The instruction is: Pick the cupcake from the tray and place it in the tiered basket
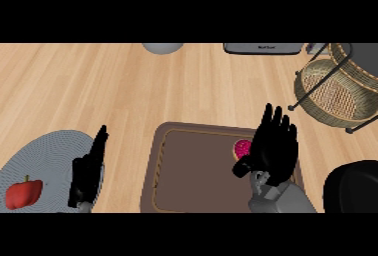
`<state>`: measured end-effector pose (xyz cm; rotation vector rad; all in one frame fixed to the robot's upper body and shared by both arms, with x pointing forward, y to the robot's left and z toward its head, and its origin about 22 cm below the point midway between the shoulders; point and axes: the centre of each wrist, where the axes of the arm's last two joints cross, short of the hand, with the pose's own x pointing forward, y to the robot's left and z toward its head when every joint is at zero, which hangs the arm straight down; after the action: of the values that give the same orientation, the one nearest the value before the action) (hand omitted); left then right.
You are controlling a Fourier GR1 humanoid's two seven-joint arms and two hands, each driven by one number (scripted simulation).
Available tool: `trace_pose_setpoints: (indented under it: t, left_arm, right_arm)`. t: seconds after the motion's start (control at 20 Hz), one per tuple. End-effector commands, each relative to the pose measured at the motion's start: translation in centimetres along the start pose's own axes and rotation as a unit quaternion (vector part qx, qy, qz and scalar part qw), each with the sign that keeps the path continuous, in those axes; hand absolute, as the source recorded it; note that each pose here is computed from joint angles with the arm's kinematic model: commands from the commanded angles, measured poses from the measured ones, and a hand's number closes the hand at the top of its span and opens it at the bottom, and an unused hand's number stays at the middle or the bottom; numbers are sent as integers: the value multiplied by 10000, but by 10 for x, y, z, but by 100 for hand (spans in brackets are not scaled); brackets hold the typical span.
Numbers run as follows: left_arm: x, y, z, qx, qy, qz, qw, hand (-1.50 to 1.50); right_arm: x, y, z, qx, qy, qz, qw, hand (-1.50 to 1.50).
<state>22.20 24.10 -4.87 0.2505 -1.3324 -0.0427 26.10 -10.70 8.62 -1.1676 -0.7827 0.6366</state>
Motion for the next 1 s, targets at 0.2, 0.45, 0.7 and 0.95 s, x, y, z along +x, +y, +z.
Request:
trace_pose_setpoints:
  t: [0.2, 0.45, 0.7, 0.95]
  left_arm:
    - [-2, -3, 7, -125, 178, 63, 9997, 0]
    - [-11, 9, 4, -35, 217, 49, 9997, 0]
    - [-3, 2, -3, 8, 189, 35, 9998, 0]
    - [-13, -6, 3, 51, 204, 148, 9997, 0]
  right_arm:
    - [13, 12, -18, 500, 1343, 726, 9870, -150]
    - [10, 15, -23, 799, 1400, 928, 9826, -150]
    - [17, 7, -38, 942, 1514, 939, 9795, -150]
    - [17, 23, -40, 1051, 1575, 963, 9772, -150]
